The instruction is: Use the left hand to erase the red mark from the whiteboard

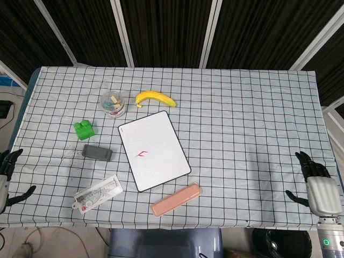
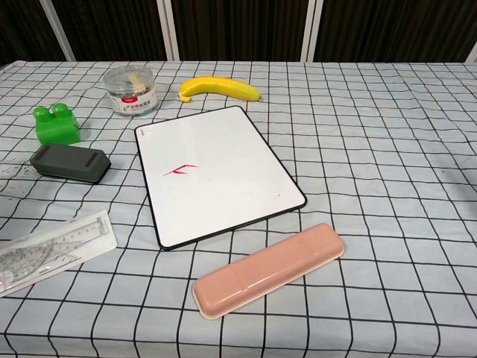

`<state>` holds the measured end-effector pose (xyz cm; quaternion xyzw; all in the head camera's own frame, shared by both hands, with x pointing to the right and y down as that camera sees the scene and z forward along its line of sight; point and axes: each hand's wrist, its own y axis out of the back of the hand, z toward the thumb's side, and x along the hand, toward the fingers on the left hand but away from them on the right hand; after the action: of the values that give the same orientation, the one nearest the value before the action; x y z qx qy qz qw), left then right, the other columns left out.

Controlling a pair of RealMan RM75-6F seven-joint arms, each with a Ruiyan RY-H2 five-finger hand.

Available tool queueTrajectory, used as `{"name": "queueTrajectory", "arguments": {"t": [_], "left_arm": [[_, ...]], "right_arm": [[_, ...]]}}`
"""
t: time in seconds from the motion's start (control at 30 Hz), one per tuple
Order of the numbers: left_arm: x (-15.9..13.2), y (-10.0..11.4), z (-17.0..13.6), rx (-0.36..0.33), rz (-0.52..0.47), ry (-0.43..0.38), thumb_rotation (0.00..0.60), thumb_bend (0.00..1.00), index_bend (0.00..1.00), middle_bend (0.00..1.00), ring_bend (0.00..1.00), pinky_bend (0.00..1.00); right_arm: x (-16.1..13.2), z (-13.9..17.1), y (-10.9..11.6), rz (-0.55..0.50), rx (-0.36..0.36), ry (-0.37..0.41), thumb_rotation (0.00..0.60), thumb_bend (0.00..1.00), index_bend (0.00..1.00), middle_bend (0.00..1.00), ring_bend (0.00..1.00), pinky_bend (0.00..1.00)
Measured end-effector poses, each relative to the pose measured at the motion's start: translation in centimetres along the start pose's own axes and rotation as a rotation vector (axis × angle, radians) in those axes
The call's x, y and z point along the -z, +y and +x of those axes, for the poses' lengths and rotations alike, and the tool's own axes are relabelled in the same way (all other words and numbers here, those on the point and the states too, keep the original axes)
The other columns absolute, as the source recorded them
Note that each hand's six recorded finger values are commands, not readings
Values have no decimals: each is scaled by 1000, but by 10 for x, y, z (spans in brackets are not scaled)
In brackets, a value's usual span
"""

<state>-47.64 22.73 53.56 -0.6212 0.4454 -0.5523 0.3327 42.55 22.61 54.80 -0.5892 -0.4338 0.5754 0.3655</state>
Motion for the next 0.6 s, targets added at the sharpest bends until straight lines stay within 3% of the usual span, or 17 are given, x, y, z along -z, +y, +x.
{"name": "queueTrajectory", "arguments": {"t": [0.6], "left_arm": [[0, 0, -2, 6, 19, 9, 600, 160, 0, 106, 0, 43]], "right_arm": [[1, 0, -1, 1, -9, -4, 600, 38, 64, 114, 211, 212]]}}
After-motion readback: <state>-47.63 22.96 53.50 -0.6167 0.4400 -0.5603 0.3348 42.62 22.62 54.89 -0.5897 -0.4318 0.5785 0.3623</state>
